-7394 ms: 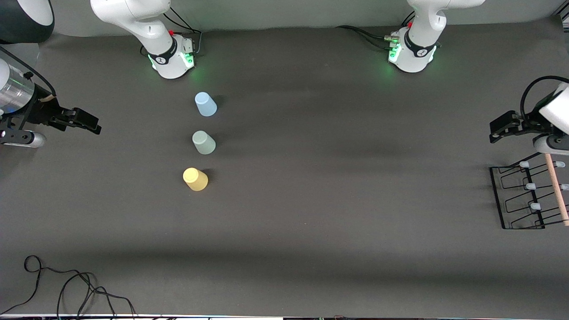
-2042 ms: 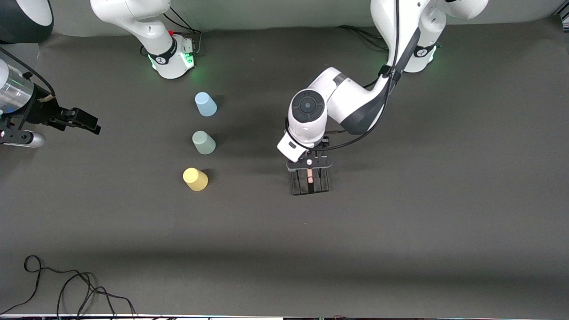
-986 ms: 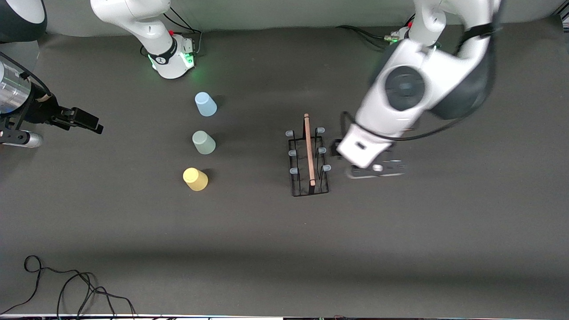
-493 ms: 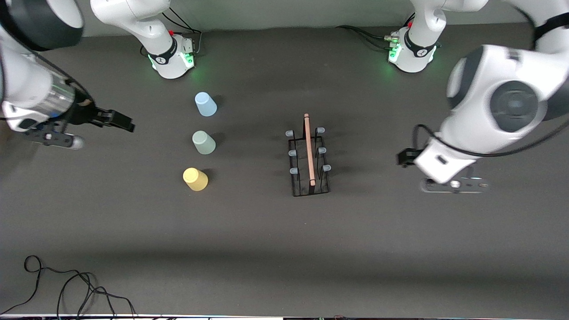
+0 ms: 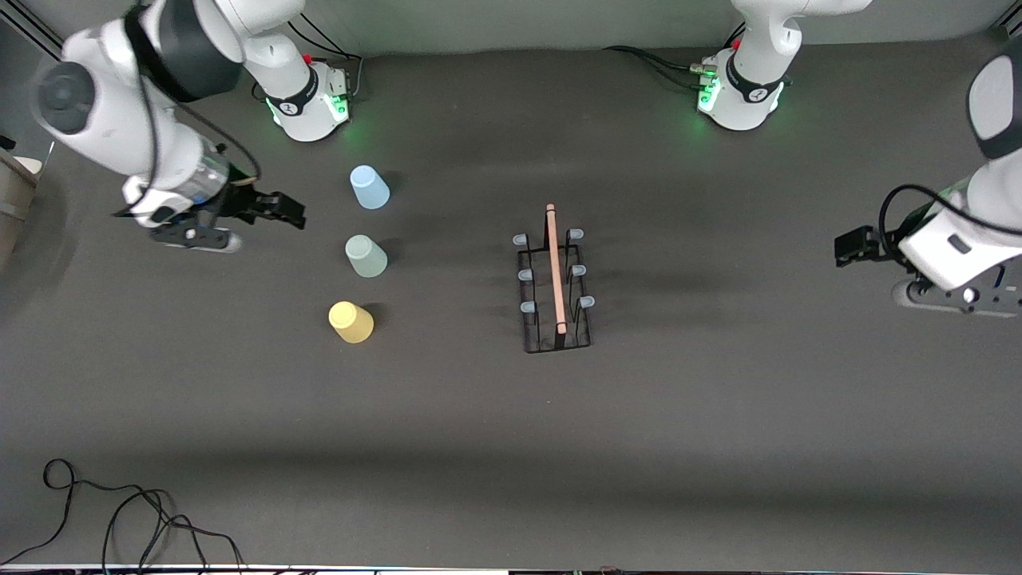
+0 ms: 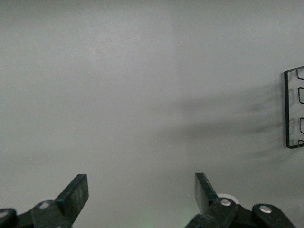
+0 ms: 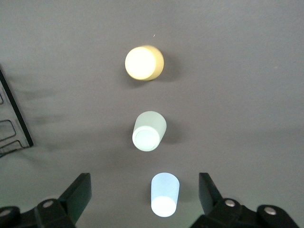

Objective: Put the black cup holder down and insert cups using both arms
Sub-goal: 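Lower the right gripper over the pale green cup and grasp it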

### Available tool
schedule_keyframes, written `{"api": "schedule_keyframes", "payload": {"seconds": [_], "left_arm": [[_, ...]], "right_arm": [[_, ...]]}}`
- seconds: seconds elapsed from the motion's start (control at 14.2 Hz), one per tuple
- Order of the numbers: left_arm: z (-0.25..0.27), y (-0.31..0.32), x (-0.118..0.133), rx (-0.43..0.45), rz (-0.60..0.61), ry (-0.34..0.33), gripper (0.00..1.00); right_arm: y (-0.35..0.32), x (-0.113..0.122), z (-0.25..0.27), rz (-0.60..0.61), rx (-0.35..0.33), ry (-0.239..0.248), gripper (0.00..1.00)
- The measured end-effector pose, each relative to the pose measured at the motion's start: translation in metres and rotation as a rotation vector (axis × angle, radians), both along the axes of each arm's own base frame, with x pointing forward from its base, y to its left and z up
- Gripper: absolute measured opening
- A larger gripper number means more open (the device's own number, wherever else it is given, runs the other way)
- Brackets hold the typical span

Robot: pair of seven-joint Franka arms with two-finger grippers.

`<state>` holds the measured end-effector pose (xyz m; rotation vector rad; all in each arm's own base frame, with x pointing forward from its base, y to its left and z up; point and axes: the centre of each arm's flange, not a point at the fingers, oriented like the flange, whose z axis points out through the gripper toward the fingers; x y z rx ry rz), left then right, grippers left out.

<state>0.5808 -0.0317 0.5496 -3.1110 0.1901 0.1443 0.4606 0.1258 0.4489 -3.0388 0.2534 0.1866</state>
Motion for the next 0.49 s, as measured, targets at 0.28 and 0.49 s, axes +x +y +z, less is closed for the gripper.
{"api": "schedule_keyframes", "payload": {"seconds": [0.28, 0.49], "left_arm": [[0.001, 0.010, 0.008, -0.032, 0.027, -0.088, 1.00], [0.001, 0.030, 0.010, -0.033, 0.055, -0.107, 1.00]], "right_arm": [[0.019, -0.027, -0.064, 0.035, -0.005, -0.023, 1.00], [0.022, -0.044, -0.124, 0.041, -0.019, -0.042, 1.00]]}}
